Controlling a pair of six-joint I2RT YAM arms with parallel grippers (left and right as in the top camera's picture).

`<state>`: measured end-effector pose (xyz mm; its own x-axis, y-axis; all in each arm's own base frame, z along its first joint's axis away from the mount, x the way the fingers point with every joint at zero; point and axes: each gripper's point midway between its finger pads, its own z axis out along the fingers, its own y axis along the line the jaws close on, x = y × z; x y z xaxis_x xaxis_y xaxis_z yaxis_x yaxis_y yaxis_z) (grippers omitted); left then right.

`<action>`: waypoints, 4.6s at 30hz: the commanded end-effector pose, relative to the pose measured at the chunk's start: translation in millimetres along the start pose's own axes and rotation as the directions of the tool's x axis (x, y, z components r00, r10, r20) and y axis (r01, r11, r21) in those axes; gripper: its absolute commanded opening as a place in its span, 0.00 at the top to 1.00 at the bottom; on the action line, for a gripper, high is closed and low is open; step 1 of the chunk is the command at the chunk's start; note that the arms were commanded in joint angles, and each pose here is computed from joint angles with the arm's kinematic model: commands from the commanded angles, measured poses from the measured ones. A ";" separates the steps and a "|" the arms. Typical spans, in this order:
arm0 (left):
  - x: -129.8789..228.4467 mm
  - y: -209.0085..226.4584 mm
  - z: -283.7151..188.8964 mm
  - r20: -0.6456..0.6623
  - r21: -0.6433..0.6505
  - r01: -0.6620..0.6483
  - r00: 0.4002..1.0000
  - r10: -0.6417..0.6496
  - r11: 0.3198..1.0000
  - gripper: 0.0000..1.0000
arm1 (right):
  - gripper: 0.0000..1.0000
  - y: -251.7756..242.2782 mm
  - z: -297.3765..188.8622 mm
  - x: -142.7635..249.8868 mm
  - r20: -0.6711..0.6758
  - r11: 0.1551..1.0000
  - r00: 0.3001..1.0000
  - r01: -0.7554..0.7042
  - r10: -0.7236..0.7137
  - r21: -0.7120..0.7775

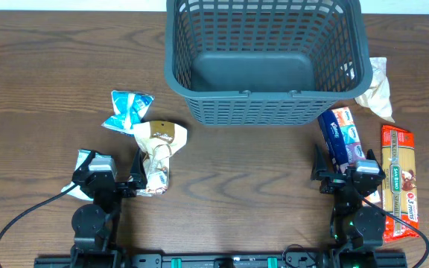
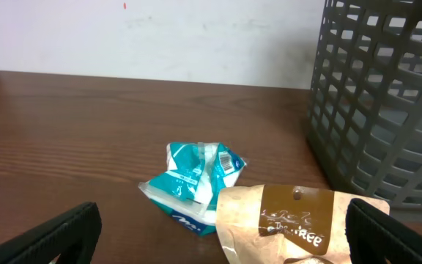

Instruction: Pack container

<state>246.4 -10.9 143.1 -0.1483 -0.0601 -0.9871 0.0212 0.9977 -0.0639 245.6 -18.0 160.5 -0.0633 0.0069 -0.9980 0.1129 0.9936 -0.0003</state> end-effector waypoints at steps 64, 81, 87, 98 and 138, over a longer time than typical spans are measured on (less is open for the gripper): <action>16.7 0.0 0.4 -0.053 0.001 0.002 0.999 -0.002 1.000 0.01 | 0.01 -36.6 -58.0 -95.2 -0.844 0.981 0.512 0.182 -0.157 -0.072; 16.6 0.0 0.4 -0.052 0.001 0.002 0.999 -0.002 1.000 0.01 | 0.01 -57.7 27.0 -29.5 -0.894 0.898 0.212 0.298 -0.394 -0.325; 16.6 0.1 0.4 -0.052 0.001 0.002 0.999 -0.002 1.000 0.01 | 0.01 -57.3 39.9 -3.1 -0.903 0.894 0.136 0.260 -0.408 -0.365; 16.6 1.3 0.4 -0.052 -0.006 0.001 0.999 -0.001 1.000 0.01 | 0.01 -53.7 36.9 -16.4 -0.891 0.897 0.194 0.260 -0.410 -0.356; 16.3 5.8 0.4 -0.051 -0.031 -0.014 0.999 0.013 0.999 0.01 | 0.01 -70.8 30.0 94.6 -0.931 0.995 0.352 0.042 -0.098 -0.089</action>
<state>246.4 -8.9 143.2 -0.1471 -0.0590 -0.9874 0.0101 0.9981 -0.0611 263.2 -96.0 73.7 -0.9541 -0.0290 -0.2982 -0.0039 0.9964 -0.0845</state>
